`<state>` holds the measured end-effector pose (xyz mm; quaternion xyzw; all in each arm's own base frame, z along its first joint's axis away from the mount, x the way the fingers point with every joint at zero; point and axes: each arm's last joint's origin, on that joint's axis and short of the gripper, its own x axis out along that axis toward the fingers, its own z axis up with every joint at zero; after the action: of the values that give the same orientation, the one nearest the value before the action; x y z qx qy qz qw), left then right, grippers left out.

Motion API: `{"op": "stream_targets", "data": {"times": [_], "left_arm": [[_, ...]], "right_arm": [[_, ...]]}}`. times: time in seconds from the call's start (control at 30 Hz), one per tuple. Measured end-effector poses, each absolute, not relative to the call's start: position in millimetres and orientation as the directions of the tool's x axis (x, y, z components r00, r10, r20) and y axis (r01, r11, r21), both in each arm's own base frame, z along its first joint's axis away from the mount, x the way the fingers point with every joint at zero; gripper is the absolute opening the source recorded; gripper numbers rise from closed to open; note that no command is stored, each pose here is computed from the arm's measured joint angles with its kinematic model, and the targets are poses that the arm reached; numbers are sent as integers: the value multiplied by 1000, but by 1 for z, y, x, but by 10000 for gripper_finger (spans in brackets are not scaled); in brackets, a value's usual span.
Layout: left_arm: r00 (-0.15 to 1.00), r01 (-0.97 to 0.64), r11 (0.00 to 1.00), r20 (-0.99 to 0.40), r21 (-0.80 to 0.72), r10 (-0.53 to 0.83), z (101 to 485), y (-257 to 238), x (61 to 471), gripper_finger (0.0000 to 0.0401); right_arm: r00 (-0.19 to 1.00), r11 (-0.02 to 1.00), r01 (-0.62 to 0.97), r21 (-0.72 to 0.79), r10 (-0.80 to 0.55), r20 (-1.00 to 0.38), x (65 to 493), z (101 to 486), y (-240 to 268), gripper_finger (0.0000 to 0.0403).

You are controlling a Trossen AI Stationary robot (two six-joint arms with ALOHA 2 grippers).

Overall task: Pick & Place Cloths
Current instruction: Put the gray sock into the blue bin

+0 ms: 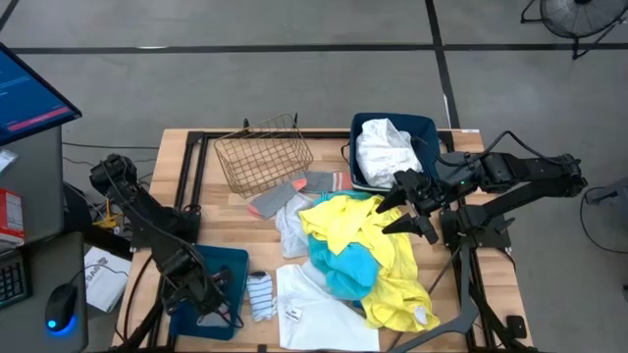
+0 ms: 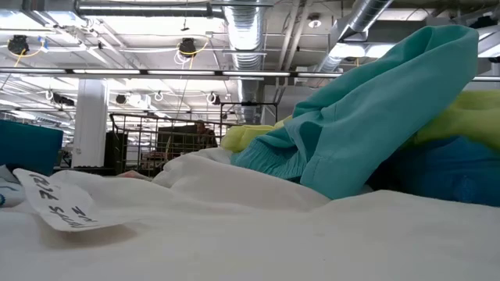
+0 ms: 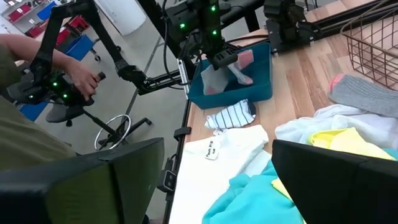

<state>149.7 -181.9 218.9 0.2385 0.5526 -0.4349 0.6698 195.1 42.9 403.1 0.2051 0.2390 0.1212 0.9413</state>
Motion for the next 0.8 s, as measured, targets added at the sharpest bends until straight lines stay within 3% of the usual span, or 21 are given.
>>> {"op": "stream_targets", "data": {"times": [0.23, 0.47, 0.57, 0.67, 0.8], "left_arm": [[99, 725, 667, -931, -174, -351, 231, -172, 155, 124], [377, 438, 896, -888, -81, -264, 254, -147, 163, 215], [553, 262, 965, -824, 34, -121, 264, -134, 168, 232], [708, 32, 982, -698, 184, 107, 273, -119, 180, 233], [714, -210, 942, -617, 263, 332, 270, -95, 204, 227]], "right_arm": [[855, 886, -133, 445, 329, -400, 195, 403, 43, 291], [855, 886, -133, 444, 329, -400, 195, 403, 43, 291], [855, 886, -133, 444, 329, -400, 195, 403, 43, 291], [856, 892, -142, 429, 329, -400, 195, 403, 43, 291], [855, 899, -154, 409, 328, -400, 195, 403, 43, 291]]}}
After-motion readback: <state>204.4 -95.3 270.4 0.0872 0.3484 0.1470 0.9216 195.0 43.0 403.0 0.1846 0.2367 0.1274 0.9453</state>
